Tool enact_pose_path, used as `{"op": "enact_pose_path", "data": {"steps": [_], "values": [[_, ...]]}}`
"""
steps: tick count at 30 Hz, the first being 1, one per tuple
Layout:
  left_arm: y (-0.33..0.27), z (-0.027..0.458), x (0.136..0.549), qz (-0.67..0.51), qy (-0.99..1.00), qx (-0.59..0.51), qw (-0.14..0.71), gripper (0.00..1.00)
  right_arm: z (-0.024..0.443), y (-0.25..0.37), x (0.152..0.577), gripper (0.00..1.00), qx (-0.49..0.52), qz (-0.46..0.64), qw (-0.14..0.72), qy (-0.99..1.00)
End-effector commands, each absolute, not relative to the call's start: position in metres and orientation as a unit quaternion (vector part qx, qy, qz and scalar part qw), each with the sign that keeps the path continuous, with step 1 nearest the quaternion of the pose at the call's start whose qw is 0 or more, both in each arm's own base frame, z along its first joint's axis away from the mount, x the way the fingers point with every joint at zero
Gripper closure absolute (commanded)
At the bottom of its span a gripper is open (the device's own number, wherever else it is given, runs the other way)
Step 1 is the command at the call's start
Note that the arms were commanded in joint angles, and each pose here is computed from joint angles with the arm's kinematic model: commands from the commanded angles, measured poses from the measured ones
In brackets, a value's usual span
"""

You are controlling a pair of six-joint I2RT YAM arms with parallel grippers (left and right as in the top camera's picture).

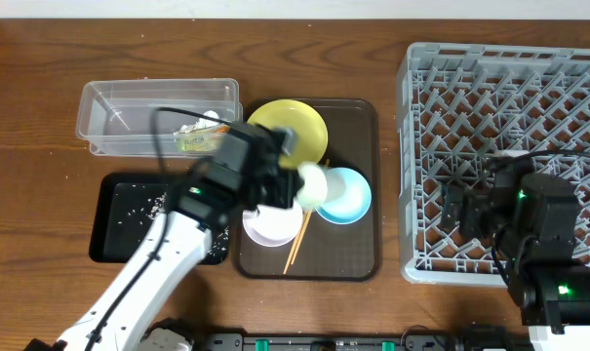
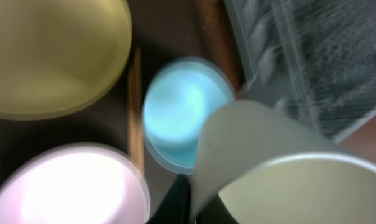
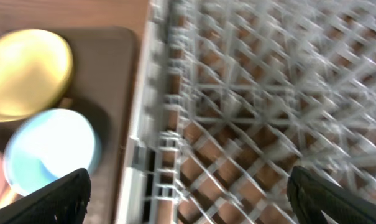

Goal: Sort waste into correct bins and load items into the dishwasher rack
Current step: 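Lift the white cup with the left gripper toward the right gripper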

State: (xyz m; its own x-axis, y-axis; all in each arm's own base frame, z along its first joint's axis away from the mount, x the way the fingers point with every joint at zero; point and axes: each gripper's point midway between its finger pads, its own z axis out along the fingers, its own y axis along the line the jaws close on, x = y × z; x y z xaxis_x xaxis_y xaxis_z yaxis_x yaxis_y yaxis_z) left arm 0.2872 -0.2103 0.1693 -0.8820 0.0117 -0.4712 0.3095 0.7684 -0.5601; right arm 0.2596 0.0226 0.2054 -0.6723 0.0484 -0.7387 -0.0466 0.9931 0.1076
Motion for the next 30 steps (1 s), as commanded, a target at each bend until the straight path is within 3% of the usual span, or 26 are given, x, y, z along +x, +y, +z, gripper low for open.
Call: {"op": "enact_pose_path", "data": {"steps": [1,7,11,24,30], "values": [[-0.219,0.194,0.295,-0.443,0.877,0.035,0.184,0.94,0.22,0.066,0.258,0.01,-0.1,0.156,0.415,0.891],[-0.247,0.217,0.3,-0.605,0.789,0.062,0.088,0.94,0.221,0.12,0.239,0.01,-0.205,0.306,0.372,0.852],[-0.262,0.218,0.29,-0.652,0.753,0.088,0.021,0.94,0.216,0.14,0.233,0.01,-0.248,0.374,0.343,0.825],[-0.285,0.216,0.267,-0.66,0.742,0.113,-0.029,0.94,0.23,0.173,0.253,0.01,-0.347,0.52,0.36,0.692],[-0.291,0.215,0.26,-0.659,0.741,0.12,-0.037,0.94,0.24,0.176,0.251,0.13,-0.364,0.547,0.369,0.658]]}}
